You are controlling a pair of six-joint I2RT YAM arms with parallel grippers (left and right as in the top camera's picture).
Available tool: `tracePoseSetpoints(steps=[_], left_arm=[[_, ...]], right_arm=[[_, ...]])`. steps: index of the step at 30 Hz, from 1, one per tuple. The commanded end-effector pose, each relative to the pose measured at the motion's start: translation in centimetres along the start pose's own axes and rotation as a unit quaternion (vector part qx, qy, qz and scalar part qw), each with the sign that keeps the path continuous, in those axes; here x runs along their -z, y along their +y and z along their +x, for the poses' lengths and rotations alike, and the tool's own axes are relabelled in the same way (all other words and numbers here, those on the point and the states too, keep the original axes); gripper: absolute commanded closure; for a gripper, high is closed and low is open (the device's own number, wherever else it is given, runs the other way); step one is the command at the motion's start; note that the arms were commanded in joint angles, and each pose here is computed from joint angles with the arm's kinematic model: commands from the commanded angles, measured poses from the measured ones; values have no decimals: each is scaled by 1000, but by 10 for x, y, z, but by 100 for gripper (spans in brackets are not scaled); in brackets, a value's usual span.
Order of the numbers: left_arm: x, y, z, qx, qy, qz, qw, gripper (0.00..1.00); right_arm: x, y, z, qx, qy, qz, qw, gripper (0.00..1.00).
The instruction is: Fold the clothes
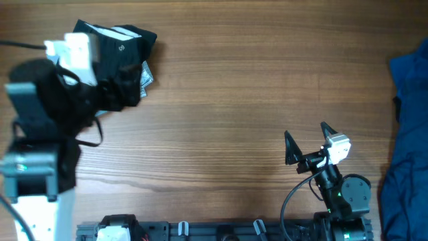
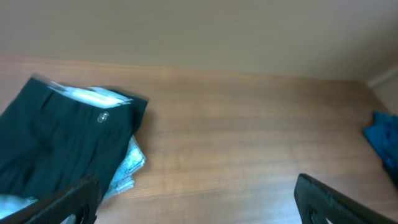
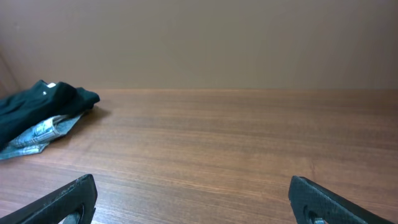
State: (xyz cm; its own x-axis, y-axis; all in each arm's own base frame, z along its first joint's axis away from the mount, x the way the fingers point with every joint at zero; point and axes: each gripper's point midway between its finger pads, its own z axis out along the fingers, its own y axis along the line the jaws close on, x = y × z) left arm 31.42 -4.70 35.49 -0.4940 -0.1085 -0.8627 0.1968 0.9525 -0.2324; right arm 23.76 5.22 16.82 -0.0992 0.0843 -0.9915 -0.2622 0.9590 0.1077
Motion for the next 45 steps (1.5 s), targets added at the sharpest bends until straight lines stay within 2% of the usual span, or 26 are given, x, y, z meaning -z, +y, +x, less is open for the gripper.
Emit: tracePoseSetpoints(steps=[1, 7, 17, 26, 29, 45], left_arm=[[-15, -2, 38, -52, -15, 3, 999, 0], [-14, 11, 95, -62, -53, -14, 997, 0], [12, 23, 150, -71, -125, -35, 989, 0], [-11, 32, 198, -75, -165, -21, 983, 0], [-23, 37, 215, -72, -157, -21, 985, 0], [-22, 35, 213, -75, -162, -19, 984, 0]], right_arm=[[1, -2, -6, -5, -11, 7, 1000, 0], [1, -2, -6, -5, -11, 7, 1000, 0], [1, -2, -6, -5, -11, 6, 1000, 0], [1, -2, -6, -5, -11, 7, 1000, 0], [1, -2, -6, -5, -11, 7, 1000, 0], [1, -2, -6, -5, -11, 7, 1000, 0]])
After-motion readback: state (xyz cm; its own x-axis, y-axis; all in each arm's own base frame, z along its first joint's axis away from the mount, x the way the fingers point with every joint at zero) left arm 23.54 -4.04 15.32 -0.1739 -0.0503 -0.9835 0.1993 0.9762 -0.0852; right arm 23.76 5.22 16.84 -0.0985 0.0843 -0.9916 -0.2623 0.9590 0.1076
